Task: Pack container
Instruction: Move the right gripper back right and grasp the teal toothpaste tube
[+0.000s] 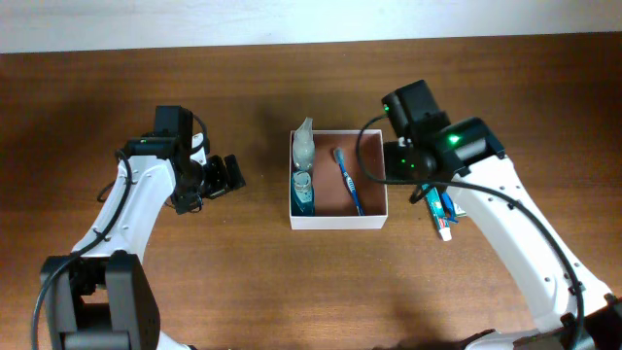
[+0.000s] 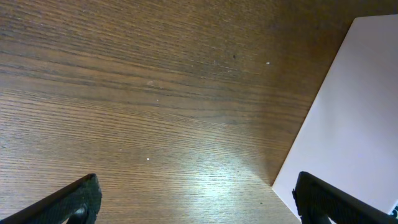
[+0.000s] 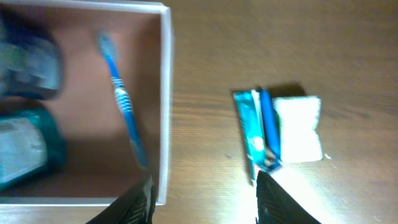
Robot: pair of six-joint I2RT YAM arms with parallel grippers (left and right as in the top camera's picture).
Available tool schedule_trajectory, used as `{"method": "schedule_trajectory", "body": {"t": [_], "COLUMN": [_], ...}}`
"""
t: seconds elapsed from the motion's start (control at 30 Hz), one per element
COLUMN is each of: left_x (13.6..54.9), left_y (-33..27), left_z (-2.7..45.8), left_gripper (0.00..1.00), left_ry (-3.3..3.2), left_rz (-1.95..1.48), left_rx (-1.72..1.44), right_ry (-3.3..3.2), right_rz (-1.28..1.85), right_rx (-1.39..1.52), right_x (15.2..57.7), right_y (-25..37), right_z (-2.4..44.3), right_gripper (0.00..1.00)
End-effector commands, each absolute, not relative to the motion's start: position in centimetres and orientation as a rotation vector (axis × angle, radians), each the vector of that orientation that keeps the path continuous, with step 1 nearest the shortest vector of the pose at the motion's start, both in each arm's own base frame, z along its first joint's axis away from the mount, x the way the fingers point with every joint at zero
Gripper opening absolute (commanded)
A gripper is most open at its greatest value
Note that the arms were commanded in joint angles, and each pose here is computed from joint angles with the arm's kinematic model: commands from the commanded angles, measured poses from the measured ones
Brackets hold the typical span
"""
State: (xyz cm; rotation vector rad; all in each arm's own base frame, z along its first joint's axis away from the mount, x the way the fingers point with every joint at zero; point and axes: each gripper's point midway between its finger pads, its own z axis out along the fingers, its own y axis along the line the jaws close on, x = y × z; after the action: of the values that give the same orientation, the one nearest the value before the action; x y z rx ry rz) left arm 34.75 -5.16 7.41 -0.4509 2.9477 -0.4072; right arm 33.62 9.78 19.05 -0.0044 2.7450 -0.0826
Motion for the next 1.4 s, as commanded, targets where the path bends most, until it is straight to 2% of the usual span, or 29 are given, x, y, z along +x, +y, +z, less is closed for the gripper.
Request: {"method": "schedule_trajectory", "body": {"t": [0.0, 0.33, 0.63, 1.27, 1.37], "left_x": [34.9, 34.9, 34.9, 34.9, 34.9], "left_y": [-5.0, -5.0, -5.0, -5.0, -5.0], "left_z": [7.2, 7.2, 7.2, 7.2, 7.2], "left_gripper": [0.99, 0.99, 0.99, 0.99, 0.99], "left_ry": [2.952, 2.952, 2.952, 2.952, 2.952], "left_rz": [-0.401, -0.401, -0.401, -0.401, -0.401], "left_rx": [-0.449, -0.449, -0.449, -0.449, -0.449], "right_ry": [2.792, 2.924, 2.937, 2.988, 3.024], "right_rz": [-0.205, -0.188, -0.105, -0.18, -0.162], "right_rx": [0.01, 0.144, -0.005, 0.109, 0.044], "right_x": [33.2, 31.2, 30.9, 30.6, 30.3], "right_y": [6.6, 3.5, 4.4, 1.3, 1.5], "right_z": [17.8, 13.2, 7.7, 3.6, 2.8], "right_gripper": [0.46, 0.46, 0.45, 0.45, 0.45]}}
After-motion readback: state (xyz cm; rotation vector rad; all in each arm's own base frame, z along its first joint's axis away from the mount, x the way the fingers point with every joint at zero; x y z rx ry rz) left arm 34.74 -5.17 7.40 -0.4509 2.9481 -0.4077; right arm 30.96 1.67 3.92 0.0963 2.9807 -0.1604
